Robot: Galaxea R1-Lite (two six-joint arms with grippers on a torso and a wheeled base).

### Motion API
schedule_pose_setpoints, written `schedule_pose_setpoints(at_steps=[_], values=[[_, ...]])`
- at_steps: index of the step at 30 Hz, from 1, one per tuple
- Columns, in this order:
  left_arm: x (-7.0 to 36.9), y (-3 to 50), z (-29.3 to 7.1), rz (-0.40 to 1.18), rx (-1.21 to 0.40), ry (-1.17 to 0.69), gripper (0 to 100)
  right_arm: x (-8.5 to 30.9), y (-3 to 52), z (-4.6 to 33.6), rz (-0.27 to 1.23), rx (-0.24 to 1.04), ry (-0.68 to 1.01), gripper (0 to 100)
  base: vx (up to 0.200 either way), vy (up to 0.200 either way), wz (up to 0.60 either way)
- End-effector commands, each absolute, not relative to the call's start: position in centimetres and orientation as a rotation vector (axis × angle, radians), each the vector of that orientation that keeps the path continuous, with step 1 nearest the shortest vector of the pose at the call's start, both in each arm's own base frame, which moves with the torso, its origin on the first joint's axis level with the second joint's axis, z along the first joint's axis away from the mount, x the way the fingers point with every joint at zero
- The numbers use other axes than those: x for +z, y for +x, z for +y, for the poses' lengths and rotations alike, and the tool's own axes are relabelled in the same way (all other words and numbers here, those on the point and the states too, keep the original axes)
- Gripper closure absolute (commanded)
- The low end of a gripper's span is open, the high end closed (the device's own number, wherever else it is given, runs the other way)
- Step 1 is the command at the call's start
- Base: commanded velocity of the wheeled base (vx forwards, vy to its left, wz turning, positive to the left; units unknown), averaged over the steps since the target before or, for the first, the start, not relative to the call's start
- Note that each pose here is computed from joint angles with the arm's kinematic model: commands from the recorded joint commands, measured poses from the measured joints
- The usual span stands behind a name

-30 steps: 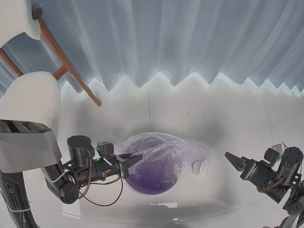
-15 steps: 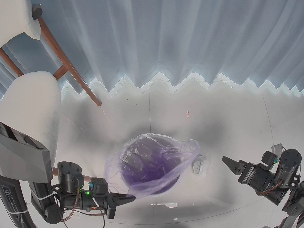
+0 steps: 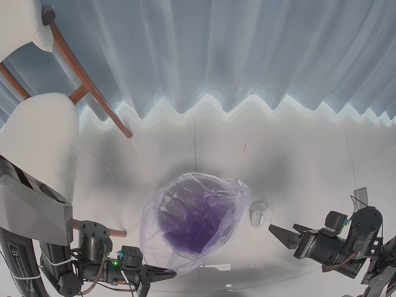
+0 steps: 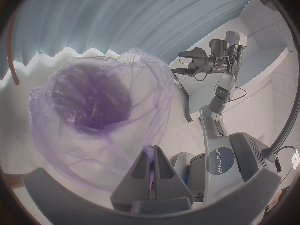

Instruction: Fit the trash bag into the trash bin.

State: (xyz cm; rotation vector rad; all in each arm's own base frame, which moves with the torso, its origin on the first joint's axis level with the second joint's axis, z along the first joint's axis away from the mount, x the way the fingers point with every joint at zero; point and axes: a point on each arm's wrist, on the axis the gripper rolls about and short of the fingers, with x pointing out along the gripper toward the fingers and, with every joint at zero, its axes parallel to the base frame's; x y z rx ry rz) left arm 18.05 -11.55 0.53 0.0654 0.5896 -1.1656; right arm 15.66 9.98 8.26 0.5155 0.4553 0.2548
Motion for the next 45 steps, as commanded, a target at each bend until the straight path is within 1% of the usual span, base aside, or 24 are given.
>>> schedule_pose_setpoints(at_steps=[1, 3, 6, 8, 9, 11, 19, 22, 23, 27, 36, 39, 45], values=[[0.4, 17.6, -11.5, 0.612, -1.169, 0.069, 100, 7.7, 17.3, 12.6, 0.489, 0.305, 0.54, 0, 0.0, 0.0, 0.0], [0.4, 17.5, -11.5, 0.613, -1.172, 0.07, 100, 7.6, 18.4, 13.5, 0.498, 0.31, 0.547, 0, 0.0, 0.0, 0.0], [0.3, 17.5, -11.6, 0.614, -1.176, 0.073, 100, 7.0, 18.5, 14.4, 0.573, 0.326, 0.507, 0, 0.0, 0.0, 0.0], [0.3, 17.5, -11.6, 0.614, -1.176, 0.073, 100, 7.0, 18.4, 14.6, 0.582, 0.339, 0.503, 0, 0.0, 0.0, 0.0], [0.4, 17.3, -11.8, 0.615, -1.181, 0.079, 100, 7.2, 18.3, 15.7, 0.597, 0.383, 0.493, 0, 0.0, 0.0, 0.0], [0.3, 17.3, -11.9, 0.618, -1.171, 0.085, 100, 7.3, 18.6, 16.2, 0.588, 0.394, 0.497, 0, 0.0, 0.0, 0.0], [0.2, 17.0, -12.3, 0.629, -1.175, 0.092, 100, 6.2, 19.8, 17.6, 0.609, 0.396, 0.48, 0, 0.0, 0.0, 0.0], [0.0, 17.0, -12.3, 0.638, -1.161, 0.099, 100, 4.8, 20.1, 17.7, 0.642, 0.37, 0.463, 0, 0.0, 0.0, 0.0], [0.0, 17.0, -12.3, 0.638, -1.157, 0.102, 100, 4.4, 20.3, 17.6, 0.645, 0.357, 0.462, 100, 0.0, 0.0, 0.0], [-0.2, 17.0, -12.3, 0.645, -1.134, 0.119, 100, 3.7, 21.1, 16.4, 0.622, 0.299, 0.46, 100, 0.0, 0.0, 0.0], [-1.3, 17.0, -12.4, 0.691, -1.124, 0.126, 100, 2.3, 21.6, 14.1, 0.659, 0.206, 0.418, 100, 0.0, 0.0, 0.0], [-2.2, 16.6, -12.9, 0.733, -1.151, 0.143, 100, 1.5, 21.6, 13.3, 0.687, 0.166, 0.41, 100, 0.0, 0.0, 0.0], [-4.0, 15.9, -13.6, 0.815, -1.159, 0.179, 100, 0.2, 21.7, 13.2, 0.729, 0.141, 0.392, 100, 0.0, 0.0, 0.0]])
